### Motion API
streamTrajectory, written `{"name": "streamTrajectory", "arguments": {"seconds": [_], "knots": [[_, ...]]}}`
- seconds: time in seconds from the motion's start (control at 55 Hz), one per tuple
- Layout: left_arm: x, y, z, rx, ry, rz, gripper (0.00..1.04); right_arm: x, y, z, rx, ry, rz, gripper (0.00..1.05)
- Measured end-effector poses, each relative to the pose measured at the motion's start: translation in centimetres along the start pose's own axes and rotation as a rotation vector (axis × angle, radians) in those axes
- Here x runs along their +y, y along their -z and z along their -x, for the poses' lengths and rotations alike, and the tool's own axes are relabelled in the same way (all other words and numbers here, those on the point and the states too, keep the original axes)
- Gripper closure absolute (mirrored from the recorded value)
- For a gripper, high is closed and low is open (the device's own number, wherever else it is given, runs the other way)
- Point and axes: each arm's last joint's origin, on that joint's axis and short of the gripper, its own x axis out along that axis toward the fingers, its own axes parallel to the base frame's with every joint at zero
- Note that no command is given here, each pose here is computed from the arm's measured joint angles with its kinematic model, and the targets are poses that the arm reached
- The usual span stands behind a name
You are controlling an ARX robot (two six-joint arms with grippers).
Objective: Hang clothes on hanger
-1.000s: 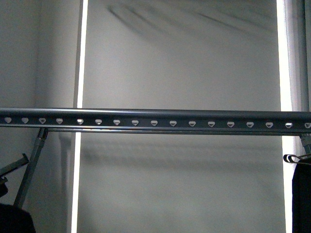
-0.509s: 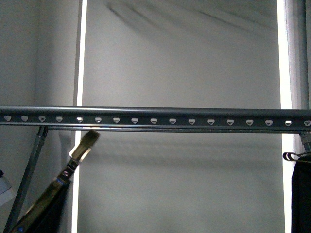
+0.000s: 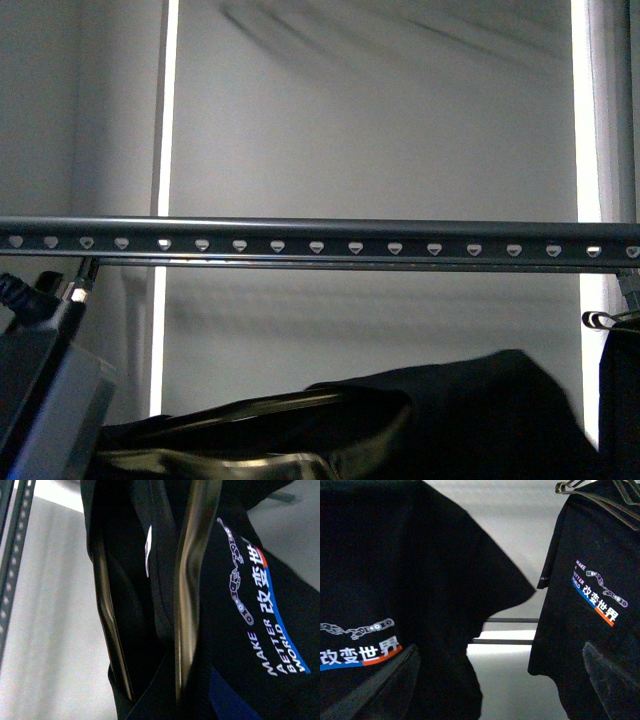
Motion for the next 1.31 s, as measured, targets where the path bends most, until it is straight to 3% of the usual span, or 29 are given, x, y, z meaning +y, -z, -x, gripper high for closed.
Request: {"name": "streamTrajectory", "arguments": {"seconds": [0.236, 0.691, 0.764, 0.818, 0.873, 0.927, 0.964, 1.073, 1.309], "knots": [[0.7, -0.8, -2.2, -0.075, -0.006, -0.26, 1.01, 0.0, 0.0, 0.0, 0.0, 0.0, 0.0, 0.07], [0.7, -0.8, -2.3, -0.076, -0.01, -0.318, 1.01, 0.0, 0.0, 0.0, 0.0, -0.002, -0.001, 0.07], [0.7, -0.8, -2.3, -0.076, -0.009, -0.318, 1.01, -0.3, -0.2, -0.4, 0.131, -0.27, -0.087, 0.07], [0.7, -0.8, -2.3, -0.076, -0.01, -0.32, 1.01, -0.6, -1.0, -0.8, 0.154, -0.4, -0.092, 0.07], [0.8, -0.9, -2.3, -0.077, -0.011, -0.321, 1.01, -0.6, -2.1, -1.5, 0.094, -0.509, 0.022, 0.07], [0.7, -0.8, -2.3, -0.075, -0.009, -0.319, 1.01, -0.6, -3.2, -2.2, 0.009, -0.537, 0.18, 0.07], [0.7, -0.8, -2.3, -0.073, -0.009, -0.319, 1.01, -0.6, -4.2, -3.0, -0.077, -0.556, 0.364, 0.07], [0.9, -0.8, -2.3, -0.072, -0.013, -0.322, 1.01, -0.7, -5.6, -5.5, -0.17, -0.606, 0.734, 0.07], [0.9, -0.8, -2.3, -0.074, -0.013, -0.323, 1.01, -1.0, -6.1, -9.8, -0.233, -0.722, 1.237, 0.07]]}}
